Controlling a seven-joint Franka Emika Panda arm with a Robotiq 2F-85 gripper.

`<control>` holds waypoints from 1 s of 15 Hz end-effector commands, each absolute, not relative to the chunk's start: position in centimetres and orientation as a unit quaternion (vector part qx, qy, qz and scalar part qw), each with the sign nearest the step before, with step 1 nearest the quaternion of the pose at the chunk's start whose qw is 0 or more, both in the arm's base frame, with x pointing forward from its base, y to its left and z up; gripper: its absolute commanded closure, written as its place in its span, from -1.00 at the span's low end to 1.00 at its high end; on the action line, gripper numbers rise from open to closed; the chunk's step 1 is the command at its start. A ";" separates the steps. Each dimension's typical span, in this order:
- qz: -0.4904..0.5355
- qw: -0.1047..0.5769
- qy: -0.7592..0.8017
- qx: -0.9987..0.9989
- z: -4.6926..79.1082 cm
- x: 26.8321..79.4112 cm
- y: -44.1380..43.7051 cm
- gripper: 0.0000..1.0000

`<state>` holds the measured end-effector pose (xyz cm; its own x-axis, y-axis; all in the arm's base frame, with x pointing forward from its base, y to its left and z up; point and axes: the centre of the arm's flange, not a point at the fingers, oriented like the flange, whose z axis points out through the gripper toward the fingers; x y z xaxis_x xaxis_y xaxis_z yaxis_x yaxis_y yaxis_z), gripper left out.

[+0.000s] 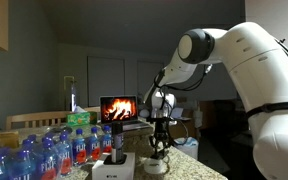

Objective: Pick up the bottle and remote, then put them on the box

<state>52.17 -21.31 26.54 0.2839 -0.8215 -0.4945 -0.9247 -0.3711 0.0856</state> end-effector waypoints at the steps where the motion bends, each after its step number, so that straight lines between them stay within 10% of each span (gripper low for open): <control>1: 0.201 0.097 0.525 -0.821 31.9 51.3 -19.7 0.63; 15: 0.089 0.035 0.340 -0.936 58.1 53.0 -10.0 0.63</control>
<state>51.89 -10.09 56.88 0.6881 -0.7026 -0.1811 -0.7145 -0.6996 -0.0005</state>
